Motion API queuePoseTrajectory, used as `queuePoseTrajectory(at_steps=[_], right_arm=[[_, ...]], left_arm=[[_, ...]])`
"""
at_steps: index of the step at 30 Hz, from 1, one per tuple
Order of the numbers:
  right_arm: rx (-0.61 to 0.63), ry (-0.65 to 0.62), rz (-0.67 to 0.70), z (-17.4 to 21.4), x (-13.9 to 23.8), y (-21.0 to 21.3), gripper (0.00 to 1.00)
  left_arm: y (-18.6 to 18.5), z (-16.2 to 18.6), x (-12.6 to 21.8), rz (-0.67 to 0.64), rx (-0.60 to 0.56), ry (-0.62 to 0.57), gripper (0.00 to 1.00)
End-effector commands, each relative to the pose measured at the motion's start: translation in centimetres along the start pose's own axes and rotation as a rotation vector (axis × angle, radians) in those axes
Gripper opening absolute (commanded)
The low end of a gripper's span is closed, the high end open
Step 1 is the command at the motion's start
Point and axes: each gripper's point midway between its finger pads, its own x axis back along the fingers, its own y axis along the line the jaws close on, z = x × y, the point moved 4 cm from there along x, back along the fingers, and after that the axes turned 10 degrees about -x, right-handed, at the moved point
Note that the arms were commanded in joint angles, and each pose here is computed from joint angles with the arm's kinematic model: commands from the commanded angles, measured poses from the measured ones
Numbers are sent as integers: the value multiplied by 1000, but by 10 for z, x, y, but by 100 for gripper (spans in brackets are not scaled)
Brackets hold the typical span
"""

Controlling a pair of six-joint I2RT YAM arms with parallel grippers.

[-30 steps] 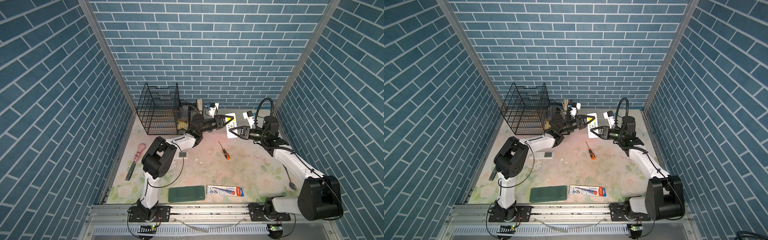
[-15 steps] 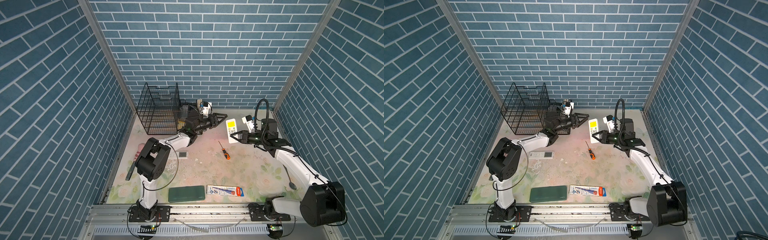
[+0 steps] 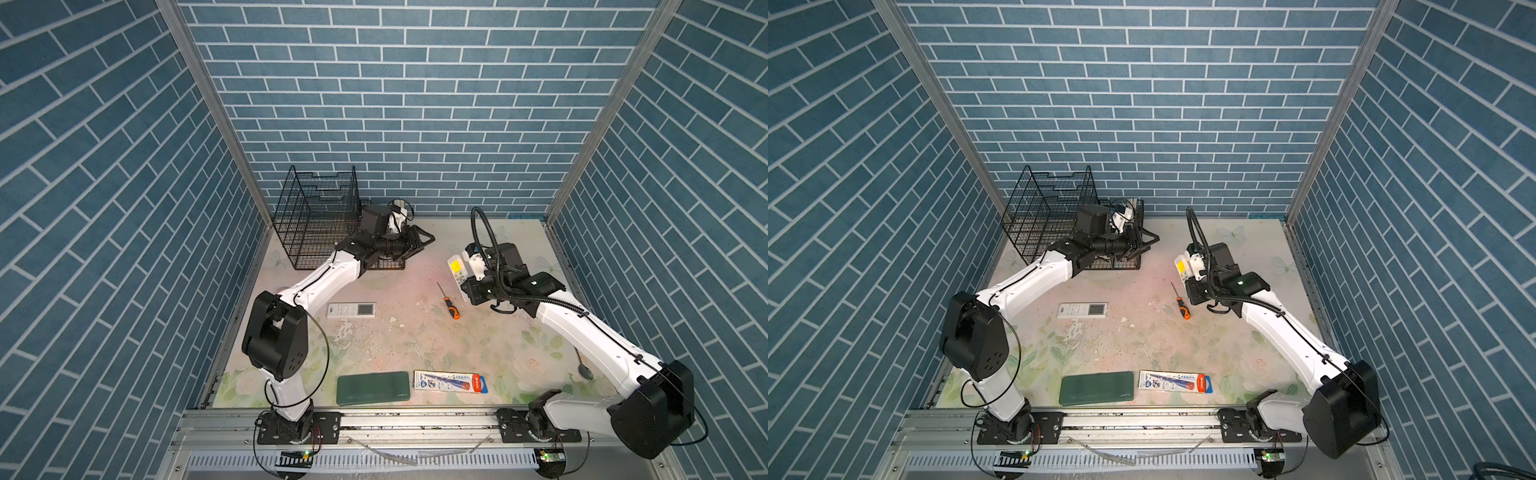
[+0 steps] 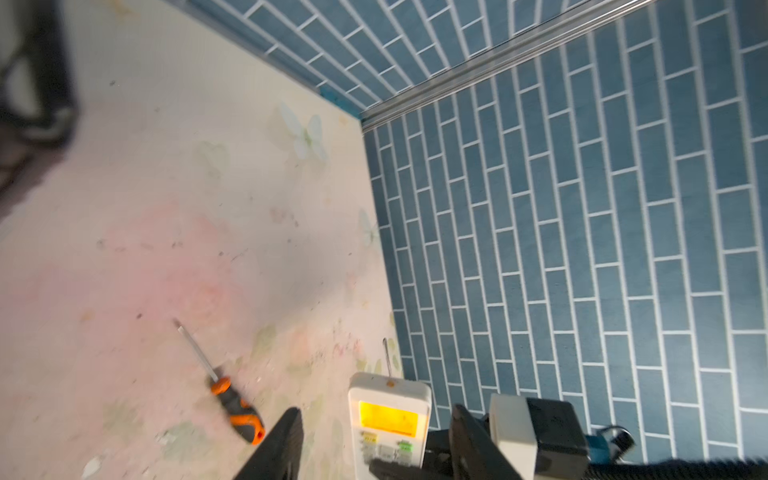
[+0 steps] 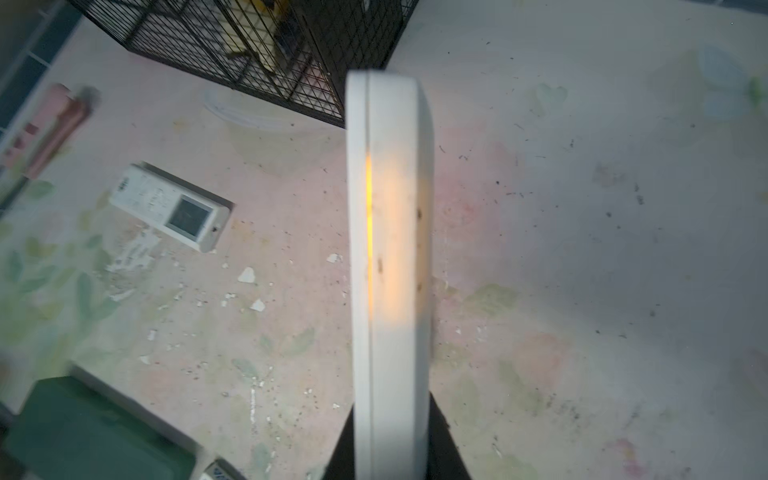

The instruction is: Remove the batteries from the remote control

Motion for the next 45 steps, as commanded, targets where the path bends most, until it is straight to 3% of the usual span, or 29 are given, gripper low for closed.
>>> queuePoseTrajectory(at_steps=[1,9,22,30,35,41,45], right_arm=[[202,-55,198,-8,8,-6,0],[387,-140,303,-6,6,23,0],[502,-189,316,-5,0,53,0],[539,-247,316,-15,-5,70,0],[598,-247,340,-17,-16,82,0],[586,-290,331,-24,-17,89,0],[569,-326,322,-27,-14,92,0]], left_arm=[[9,22,15,-126,65,132,61],[6,31,19,-135,190,206,63],[1,33,12,-57,320,211,62],[3,40,8,-25,380,242,57],[4,42,5,-16,409,260,48],[3,43,5,-9,429,281,39],[4,45,6,-11,435,286,38]])
